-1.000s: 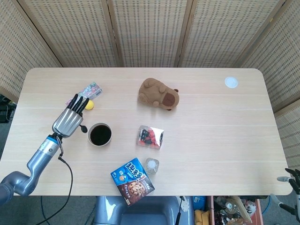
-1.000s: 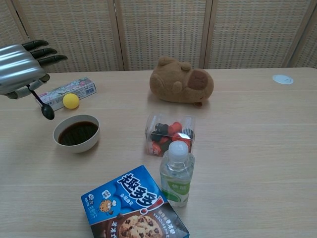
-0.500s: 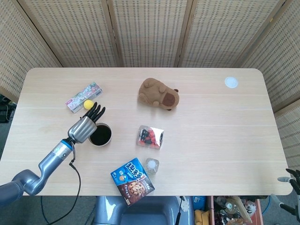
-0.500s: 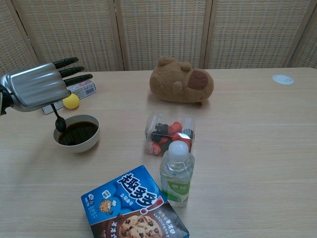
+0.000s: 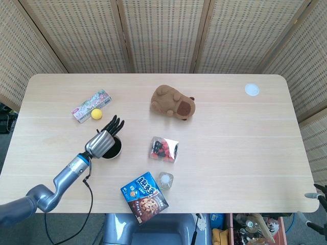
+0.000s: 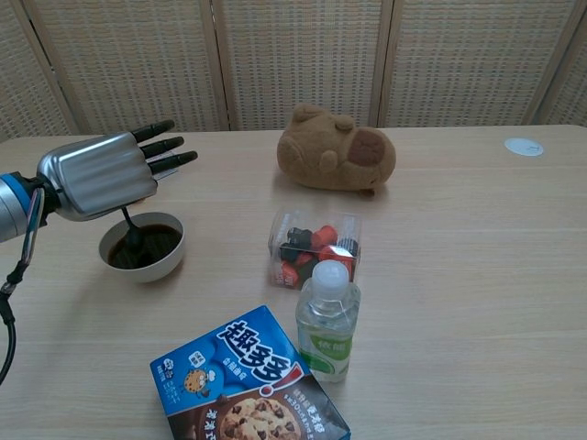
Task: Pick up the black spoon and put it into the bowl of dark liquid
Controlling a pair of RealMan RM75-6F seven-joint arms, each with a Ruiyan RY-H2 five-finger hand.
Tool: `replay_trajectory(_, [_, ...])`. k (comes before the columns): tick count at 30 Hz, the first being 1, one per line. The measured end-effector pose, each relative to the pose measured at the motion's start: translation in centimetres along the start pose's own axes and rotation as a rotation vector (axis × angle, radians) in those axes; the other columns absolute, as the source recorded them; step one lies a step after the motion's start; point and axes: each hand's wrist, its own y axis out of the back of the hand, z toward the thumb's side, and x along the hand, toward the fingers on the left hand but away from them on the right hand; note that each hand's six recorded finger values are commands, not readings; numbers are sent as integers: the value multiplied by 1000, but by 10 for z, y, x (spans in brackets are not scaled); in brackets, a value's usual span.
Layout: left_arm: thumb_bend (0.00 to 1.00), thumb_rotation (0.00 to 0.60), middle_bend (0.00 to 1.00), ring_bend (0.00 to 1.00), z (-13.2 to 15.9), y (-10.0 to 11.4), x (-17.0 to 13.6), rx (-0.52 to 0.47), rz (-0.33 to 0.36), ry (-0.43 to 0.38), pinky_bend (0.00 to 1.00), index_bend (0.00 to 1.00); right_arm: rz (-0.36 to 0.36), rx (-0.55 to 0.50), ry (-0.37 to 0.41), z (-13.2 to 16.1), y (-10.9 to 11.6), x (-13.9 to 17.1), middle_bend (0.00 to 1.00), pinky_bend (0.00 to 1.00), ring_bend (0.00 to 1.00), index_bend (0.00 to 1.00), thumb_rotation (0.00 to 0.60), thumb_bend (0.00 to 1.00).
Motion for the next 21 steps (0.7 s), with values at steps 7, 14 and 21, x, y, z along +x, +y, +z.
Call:
replay_trajectory(7, [380,600,8,0,12,9,8,22,10,-15,0,613,-4,-3,-5,-2,1,0,301,244,149,429,600,299])
replay_trajectory(14, [380,600,8,0,15,14,17,36,6,5,0,613,-5,-4,-13,-4,1,1,301,244,149,429,600,300])
replay_trajectory(21, [380,600,8,0,17,16,29,47,-16,33,0,613,-2,-6,-24,-8,0,3,301,244,149,429,600,299])
